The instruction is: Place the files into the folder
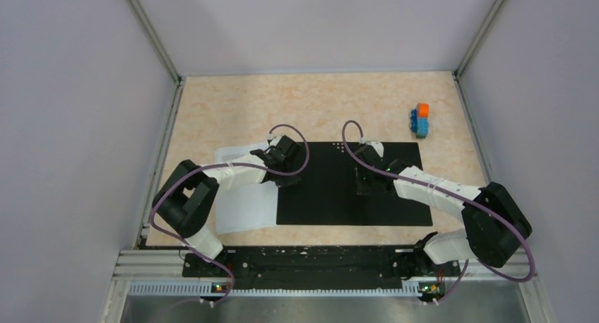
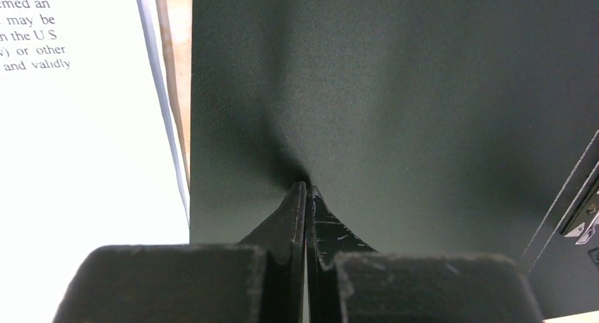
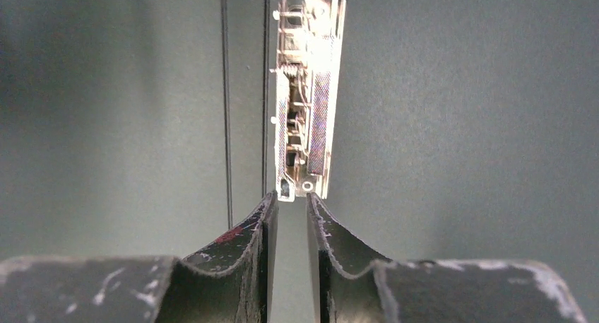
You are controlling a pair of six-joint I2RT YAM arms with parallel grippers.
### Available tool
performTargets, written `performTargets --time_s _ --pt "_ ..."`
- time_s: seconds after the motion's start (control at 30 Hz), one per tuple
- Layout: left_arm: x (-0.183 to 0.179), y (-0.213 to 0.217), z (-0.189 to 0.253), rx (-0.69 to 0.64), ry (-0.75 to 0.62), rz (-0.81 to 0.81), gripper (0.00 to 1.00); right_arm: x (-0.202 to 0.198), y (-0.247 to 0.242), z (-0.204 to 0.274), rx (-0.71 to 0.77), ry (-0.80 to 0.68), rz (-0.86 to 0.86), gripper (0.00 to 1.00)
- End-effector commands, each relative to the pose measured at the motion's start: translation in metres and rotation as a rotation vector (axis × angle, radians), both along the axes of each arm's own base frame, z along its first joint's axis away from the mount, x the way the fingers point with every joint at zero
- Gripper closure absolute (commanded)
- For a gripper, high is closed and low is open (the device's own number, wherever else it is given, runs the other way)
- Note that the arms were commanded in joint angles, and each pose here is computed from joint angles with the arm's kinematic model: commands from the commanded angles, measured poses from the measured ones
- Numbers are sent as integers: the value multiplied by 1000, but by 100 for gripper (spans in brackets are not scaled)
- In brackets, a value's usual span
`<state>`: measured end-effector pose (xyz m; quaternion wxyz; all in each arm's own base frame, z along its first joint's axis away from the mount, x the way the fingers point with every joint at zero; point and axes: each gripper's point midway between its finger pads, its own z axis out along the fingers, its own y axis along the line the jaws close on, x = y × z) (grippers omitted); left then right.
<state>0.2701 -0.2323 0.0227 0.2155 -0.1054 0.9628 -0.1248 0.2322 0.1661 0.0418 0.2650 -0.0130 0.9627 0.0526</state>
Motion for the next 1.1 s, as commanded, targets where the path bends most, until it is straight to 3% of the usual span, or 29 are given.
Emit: performTargets --time_s 0.0,1.07 --pt "-1 11 -16 54 5 53 100 0 2 -3 -7 -12 -14 80" --pt "-6 22 -26 113 42 84 100 -6 -9 -30 -100 19 -39 96"
